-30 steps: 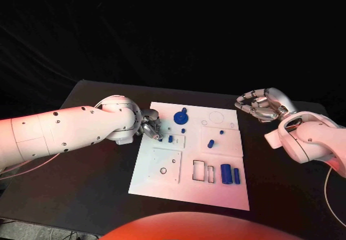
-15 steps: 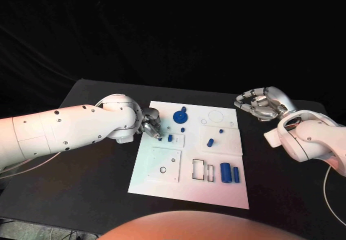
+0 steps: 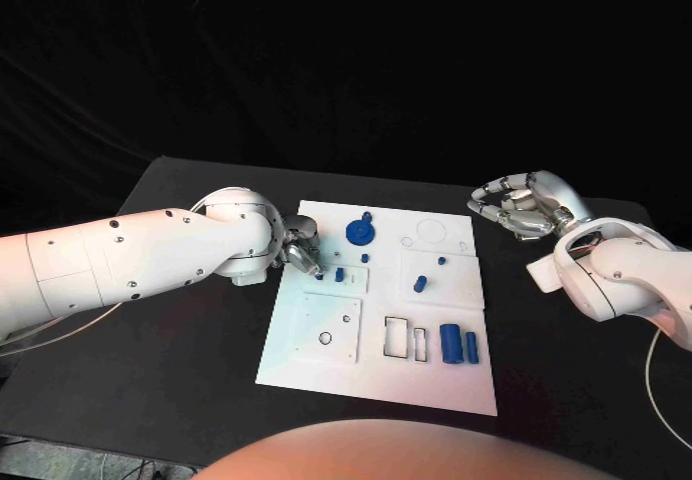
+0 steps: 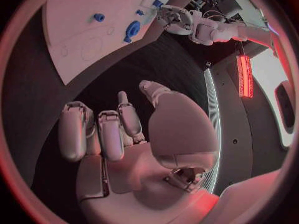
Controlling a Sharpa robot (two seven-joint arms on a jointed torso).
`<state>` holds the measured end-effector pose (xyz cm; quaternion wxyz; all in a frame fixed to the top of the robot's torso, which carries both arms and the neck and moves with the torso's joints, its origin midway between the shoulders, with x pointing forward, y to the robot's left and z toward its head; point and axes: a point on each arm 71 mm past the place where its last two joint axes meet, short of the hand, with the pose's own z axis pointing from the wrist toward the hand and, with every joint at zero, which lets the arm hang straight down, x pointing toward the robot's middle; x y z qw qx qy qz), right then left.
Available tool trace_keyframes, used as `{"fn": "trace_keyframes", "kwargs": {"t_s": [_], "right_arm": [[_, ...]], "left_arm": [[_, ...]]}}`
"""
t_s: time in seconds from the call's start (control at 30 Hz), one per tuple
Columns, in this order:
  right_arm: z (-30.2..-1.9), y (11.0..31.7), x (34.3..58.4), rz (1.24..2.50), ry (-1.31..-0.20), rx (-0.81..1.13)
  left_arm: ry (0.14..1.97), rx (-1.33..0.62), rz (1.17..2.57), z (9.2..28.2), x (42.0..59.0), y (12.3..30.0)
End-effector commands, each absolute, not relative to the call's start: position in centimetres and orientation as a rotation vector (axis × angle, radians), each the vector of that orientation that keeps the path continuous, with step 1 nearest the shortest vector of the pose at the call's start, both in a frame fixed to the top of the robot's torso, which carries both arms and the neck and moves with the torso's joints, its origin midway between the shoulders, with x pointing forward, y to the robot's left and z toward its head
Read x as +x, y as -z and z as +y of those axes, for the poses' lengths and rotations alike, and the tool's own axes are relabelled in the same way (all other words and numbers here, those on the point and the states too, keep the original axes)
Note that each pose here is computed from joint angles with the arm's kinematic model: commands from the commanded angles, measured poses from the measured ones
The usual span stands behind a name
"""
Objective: Assemble the parts on the task board
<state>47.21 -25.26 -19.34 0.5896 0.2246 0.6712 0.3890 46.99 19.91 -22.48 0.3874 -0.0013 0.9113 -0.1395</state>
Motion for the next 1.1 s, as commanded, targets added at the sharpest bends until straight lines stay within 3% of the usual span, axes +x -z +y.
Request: {"fn": "trace_keyframes", "kwargs": {"t_s": [0.03, 1.1], "right_arm": [[-25.15, 19.37, 47.15, 1.571, -0.914, 0.512], [-25.26, 19.37, 47.18, 1.567, -0.913, 0.513]], "left_arm": [[0.358, 0.020, 2.356, 19.66, 46.67, 22.89], [0.343, -0.018, 2.333, 20.29, 47.36, 22.96]]}}
